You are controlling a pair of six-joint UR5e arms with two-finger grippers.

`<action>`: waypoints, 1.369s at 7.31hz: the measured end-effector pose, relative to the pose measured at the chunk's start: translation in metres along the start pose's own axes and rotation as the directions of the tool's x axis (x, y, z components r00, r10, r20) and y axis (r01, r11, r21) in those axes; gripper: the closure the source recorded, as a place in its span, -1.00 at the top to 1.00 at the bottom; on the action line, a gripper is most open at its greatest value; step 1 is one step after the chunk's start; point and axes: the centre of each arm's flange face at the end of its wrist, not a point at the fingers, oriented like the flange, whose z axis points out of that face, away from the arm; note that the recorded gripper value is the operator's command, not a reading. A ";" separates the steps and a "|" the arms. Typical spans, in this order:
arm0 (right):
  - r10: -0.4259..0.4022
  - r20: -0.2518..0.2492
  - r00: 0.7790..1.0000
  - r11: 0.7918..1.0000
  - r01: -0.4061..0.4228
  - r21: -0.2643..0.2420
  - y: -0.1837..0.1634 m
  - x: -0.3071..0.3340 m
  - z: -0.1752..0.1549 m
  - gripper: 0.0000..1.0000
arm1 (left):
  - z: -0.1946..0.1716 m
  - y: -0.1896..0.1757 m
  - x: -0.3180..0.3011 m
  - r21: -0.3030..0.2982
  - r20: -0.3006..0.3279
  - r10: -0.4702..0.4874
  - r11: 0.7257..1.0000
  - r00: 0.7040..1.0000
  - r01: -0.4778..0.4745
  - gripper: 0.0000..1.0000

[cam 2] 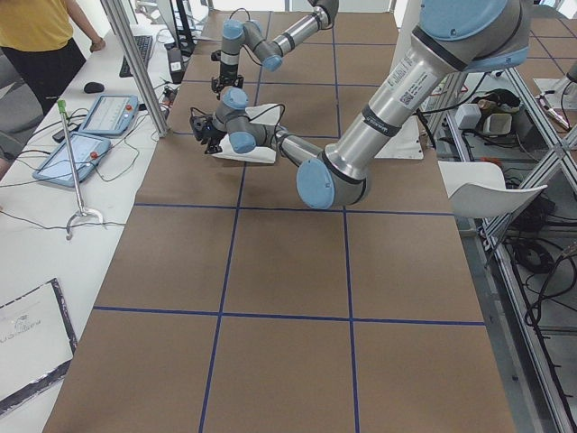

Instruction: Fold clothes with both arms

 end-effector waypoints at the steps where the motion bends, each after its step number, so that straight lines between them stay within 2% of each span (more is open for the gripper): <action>1: -0.022 0.001 1.000 1.000 0.022 -0.001 -0.006 0.001 -0.001 1.00 | -0.003 -0.002 0.000 -0.023 -0.004 0.011 1.000 1.000 -0.011 -0.08; 2: -0.058 0.007 0.998 0.998 0.058 -0.001 -0.013 0.007 -0.005 1.00 | -0.010 0.000 -0.002 -0.058 -0.014 0.045 0.997 0.999 -0.046 -0.08; 3: -0.107 0.010 0.994 0.994 0.107 0.000 -0.021 0.019 -0.011 1.00 | -0.022 0.002 -0.011 -0.089 -0.030 0.100 0.991 0.995 -0.102 -0.40; 4: -0.157 0.006 0.988 0.988 0.157 0.001 -0.027 0.030 -0.017 0.94 | -0.035 0.004 -0.020 -0.104 -0.045 0.145 0.983 0.988 -0.149 -0.99; 5: -0.185 0.001 0.983 0.983 0.185 -0.005 -0.034 0.038 -0.023 0.85 | -0.044 0.007 -0.018 -0.110 -0.054 0.161 0.980 0.986 -0.166 -1.00; 6: -0.198 0.001 0.980 0.980 0.198 -0.017 -0.043 0.045 -0.030 0.87 | -0.054 0.015 -0.010 -0.119 -0.058 0.157 0.979 0.986 -0.163 -1.00; 7: -0.208 0.006 0.978 0.978 0.208 -0.023 -0.051 0.050 -0.037 0.98 | -0.058 0.033 -0.001 -0.138 -0.053 0.156 0.977 0.986 -0.162 -1.00; 10: -0.275 0.025 0.961 0.961 0.275 -0.037 -0.098 0.086 -0.065 0.99 | -0.032 0.122 0.040 -0.221 -0.036 0.204 0.953 0.978 -0.207 -1.00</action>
